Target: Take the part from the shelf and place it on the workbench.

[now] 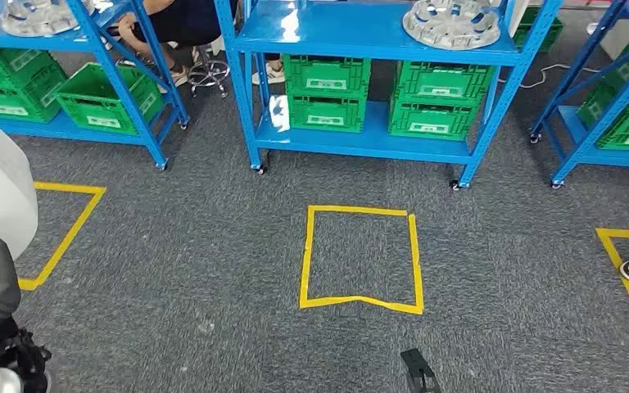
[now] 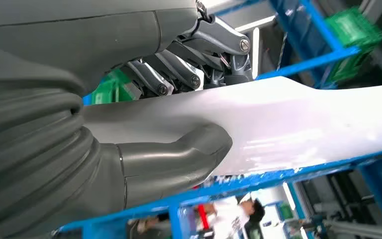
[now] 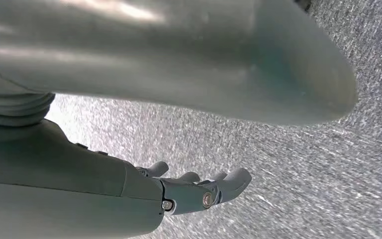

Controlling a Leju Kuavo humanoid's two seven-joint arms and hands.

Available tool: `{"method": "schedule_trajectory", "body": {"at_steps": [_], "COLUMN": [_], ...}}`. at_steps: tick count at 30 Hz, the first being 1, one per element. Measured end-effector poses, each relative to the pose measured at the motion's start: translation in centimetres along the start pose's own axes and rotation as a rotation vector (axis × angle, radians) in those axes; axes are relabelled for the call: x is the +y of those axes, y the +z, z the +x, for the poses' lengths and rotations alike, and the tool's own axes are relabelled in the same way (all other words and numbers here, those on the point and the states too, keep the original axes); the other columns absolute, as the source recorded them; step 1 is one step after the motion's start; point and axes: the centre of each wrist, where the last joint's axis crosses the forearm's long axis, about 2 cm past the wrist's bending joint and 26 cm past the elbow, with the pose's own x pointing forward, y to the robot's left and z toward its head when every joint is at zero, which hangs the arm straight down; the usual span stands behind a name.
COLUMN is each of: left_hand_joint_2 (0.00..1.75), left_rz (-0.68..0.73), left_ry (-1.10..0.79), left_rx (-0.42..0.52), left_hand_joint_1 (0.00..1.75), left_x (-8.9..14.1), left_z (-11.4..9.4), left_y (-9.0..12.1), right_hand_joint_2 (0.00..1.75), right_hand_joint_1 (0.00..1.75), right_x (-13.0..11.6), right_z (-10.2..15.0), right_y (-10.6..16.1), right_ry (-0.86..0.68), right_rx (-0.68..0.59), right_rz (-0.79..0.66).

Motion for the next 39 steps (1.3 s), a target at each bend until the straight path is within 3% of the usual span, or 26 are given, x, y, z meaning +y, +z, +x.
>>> {"method": "schedule_trajectory", "body": {"at_steps": [27, 39], "left_hand_joint_2": [1.75, 1.75], "left_rz": [-0.031, -0.042], "left_ry": [-0.019, -0.008], "left_rx": [0.008, -0.005], "left_hand_joint_1": [1.75, 1.75], "left_x": [-1.3, -2.2], "left_z": [0.2, 0.4], "left_y": [0.2, -0.9], "right_hand_joint_2": [0.00, 0.00], "right_hand_joint_1": [0.00, 0.00], "right_x": [0.4, 0.6], "right_z": [0.0, -0.1], "right_y": [0.0, -0.1], "right_ry": [-0.017, -0.031], "right_rx": [-0.010, -0.005], "right_rz": [0.006, 0.006]}}
